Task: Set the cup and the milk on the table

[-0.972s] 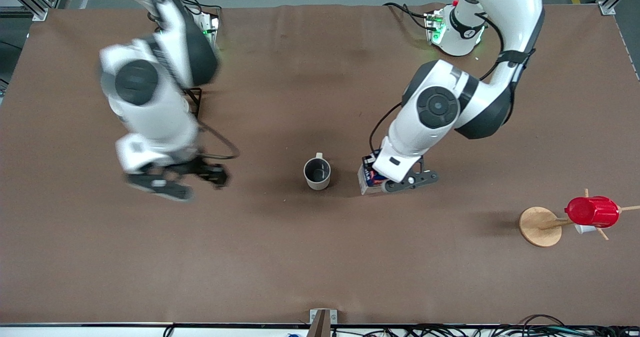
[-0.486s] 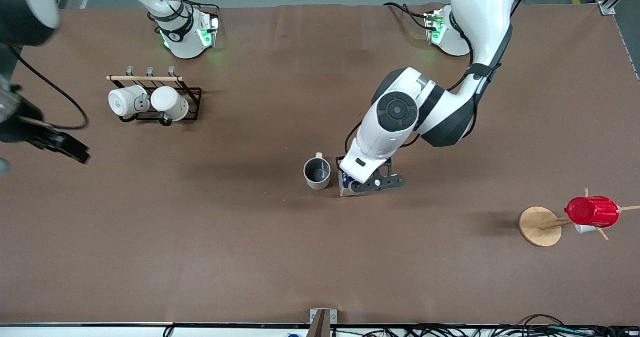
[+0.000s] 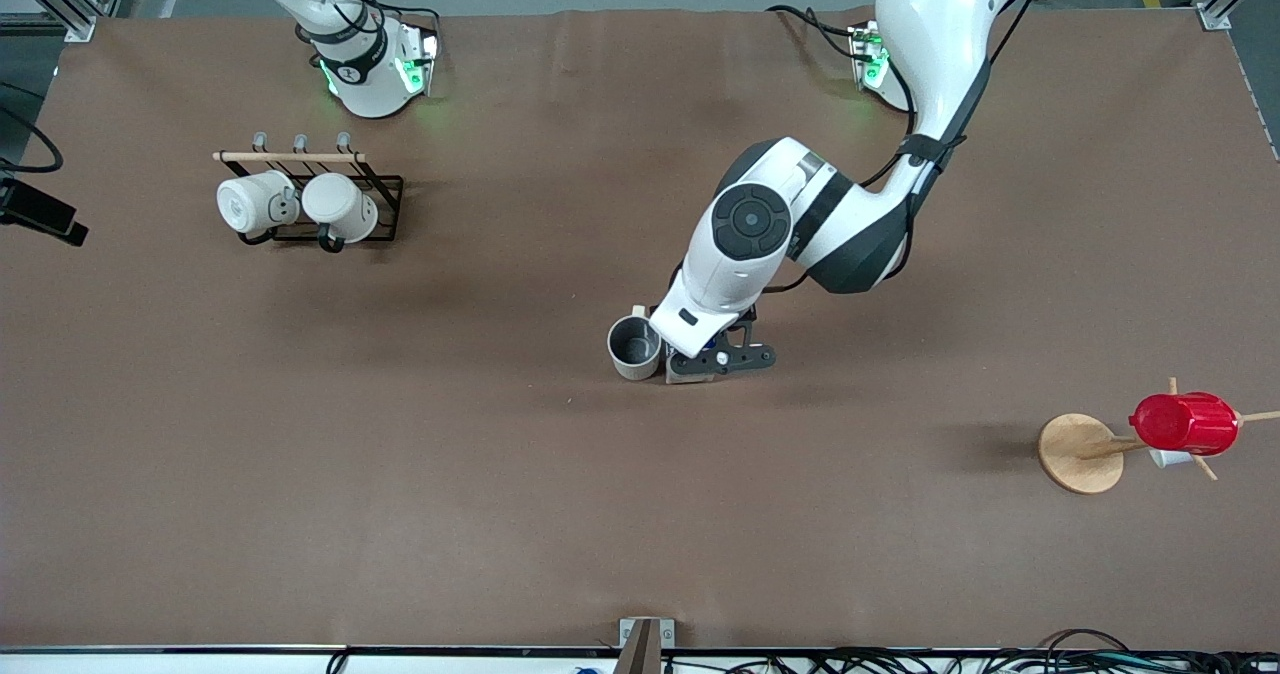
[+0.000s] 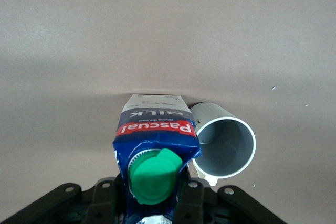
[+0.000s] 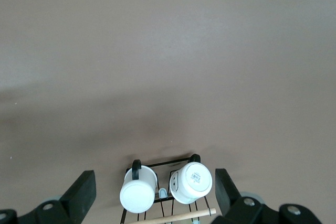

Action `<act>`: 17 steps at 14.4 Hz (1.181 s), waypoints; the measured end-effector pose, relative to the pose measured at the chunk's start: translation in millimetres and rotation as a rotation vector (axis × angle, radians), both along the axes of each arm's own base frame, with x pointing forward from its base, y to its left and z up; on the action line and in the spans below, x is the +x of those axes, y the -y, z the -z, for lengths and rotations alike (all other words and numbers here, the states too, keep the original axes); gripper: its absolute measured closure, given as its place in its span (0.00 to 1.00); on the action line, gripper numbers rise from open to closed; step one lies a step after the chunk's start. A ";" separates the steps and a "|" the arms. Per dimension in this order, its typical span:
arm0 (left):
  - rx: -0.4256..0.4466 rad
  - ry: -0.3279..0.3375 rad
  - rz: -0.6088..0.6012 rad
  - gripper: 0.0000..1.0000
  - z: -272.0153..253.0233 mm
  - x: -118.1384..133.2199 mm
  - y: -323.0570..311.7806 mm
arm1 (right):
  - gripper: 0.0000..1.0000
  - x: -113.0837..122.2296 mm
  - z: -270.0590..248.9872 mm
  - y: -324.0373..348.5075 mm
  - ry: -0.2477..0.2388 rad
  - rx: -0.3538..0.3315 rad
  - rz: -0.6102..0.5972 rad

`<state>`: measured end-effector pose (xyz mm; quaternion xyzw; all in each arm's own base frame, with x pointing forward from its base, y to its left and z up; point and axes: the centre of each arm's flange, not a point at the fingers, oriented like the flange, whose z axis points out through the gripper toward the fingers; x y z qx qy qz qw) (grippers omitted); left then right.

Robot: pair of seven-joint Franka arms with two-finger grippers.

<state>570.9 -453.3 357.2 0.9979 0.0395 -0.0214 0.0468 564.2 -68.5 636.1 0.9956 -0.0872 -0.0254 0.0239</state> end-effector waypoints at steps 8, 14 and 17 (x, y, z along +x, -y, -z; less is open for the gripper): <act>0.044 -0.056 0.018 0.66 11.8 -11.3 2.4 | 0.00 -0.7 -5.8 -19.5 0.018 0.021 -0.033; 0.021 -0.031 0.014 0.66 13.3 -7.6 4.9 | 0.00 -7.0 -21.6 -24.4 0.046 0.023 -0.041; 0.023 -0.035 0.012 0.63 16.5 -7.7 4.9 | 0.00 -5.9 -21.9 -38.0 0.048 0.023 -0.065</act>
